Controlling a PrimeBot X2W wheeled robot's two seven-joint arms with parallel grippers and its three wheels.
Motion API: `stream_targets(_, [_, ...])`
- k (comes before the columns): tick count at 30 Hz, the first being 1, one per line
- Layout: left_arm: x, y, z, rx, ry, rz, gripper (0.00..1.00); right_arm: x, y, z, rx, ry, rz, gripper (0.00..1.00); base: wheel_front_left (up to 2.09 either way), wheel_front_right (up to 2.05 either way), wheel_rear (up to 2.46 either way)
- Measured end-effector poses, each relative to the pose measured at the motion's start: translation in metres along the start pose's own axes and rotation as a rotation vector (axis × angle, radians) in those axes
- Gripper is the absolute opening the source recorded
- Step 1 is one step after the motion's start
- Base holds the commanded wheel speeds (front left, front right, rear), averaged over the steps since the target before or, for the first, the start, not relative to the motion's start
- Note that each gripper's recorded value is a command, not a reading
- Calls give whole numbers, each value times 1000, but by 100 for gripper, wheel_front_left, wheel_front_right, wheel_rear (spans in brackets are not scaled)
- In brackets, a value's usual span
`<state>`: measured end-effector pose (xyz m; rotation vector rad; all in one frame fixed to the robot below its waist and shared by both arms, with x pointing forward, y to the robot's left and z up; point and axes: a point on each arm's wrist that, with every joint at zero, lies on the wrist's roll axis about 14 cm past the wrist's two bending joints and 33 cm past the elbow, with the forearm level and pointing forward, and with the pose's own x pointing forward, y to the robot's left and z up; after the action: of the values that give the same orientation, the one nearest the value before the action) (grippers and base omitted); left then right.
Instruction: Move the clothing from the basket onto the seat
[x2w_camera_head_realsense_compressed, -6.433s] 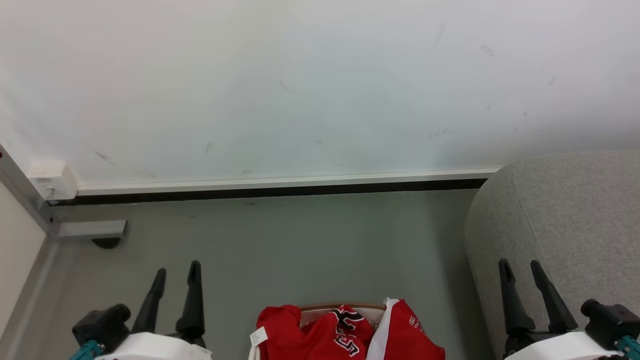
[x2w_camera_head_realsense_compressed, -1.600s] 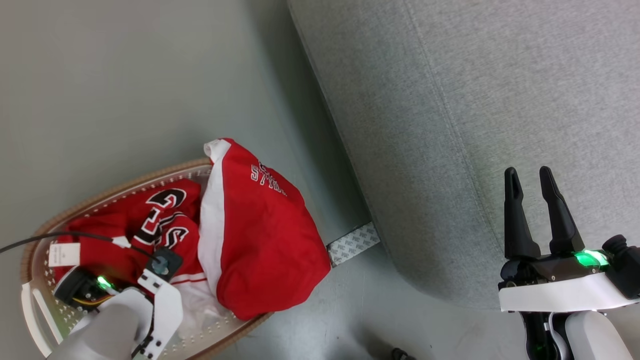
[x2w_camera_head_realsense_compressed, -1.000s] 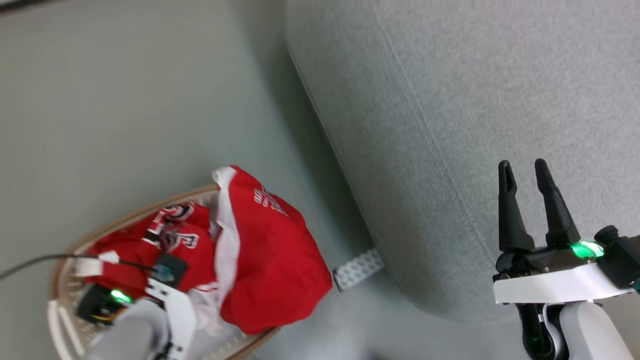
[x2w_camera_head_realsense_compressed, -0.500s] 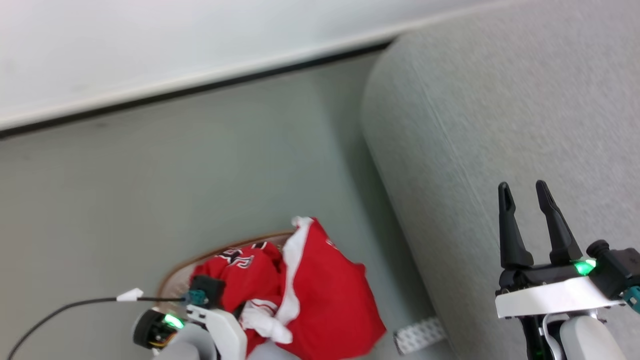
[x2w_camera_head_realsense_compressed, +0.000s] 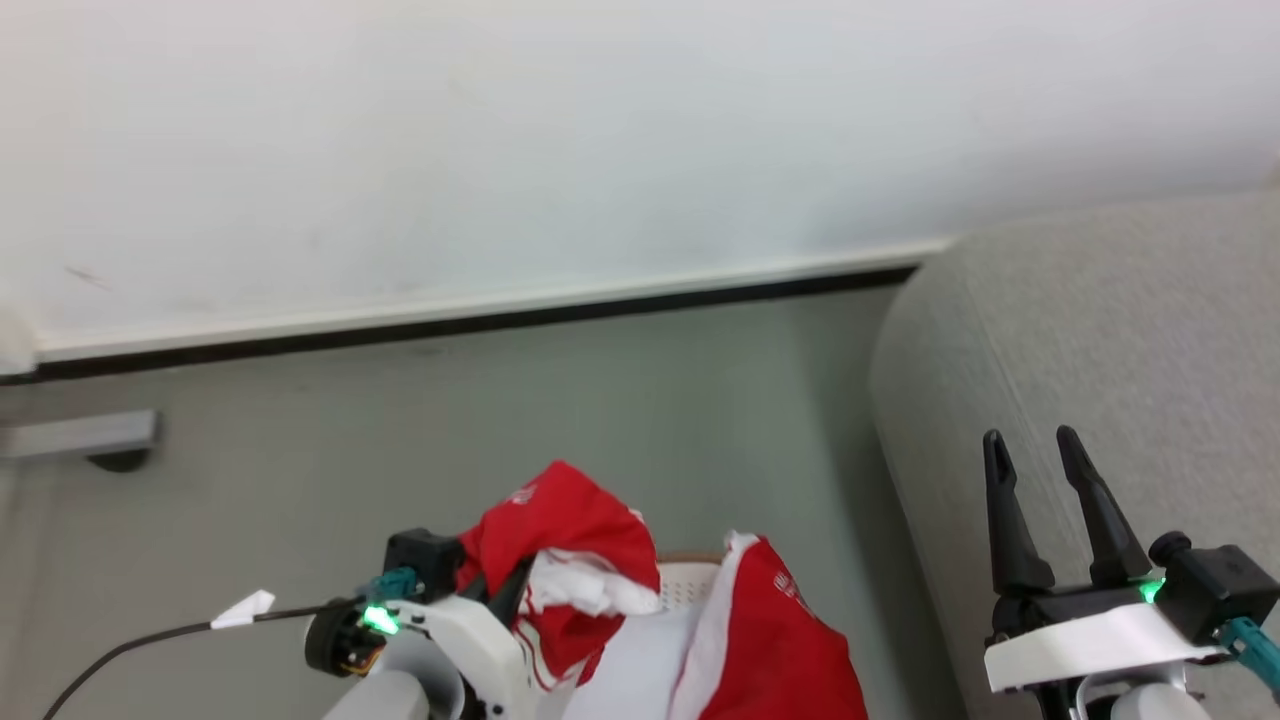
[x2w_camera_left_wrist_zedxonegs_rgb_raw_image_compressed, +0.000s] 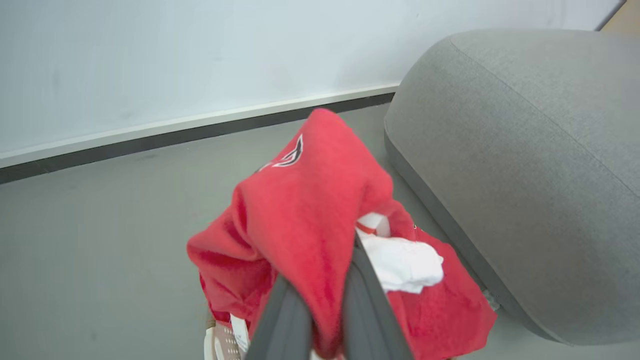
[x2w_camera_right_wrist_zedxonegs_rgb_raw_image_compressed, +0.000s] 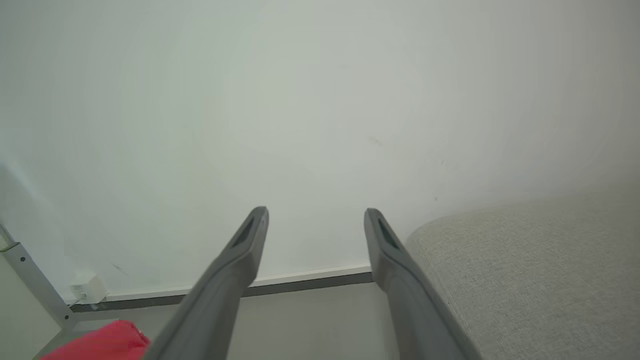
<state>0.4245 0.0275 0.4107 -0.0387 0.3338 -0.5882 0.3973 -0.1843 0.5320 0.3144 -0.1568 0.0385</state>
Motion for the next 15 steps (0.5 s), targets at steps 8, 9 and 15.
stream_targets(8, [-25,-3,75,38,-242,20,0,-6,24,3,14,-8,66,100,0,0,0])
stream_targets(9, [-27,-4,85,45,-273,20,0,-7,27,4,15,-9,74,100,0,0,0])
stream_targets(15, [-41,-14,141,58,-447,-1,0,-9,43,1,21,-1,118,100,0,0,0])
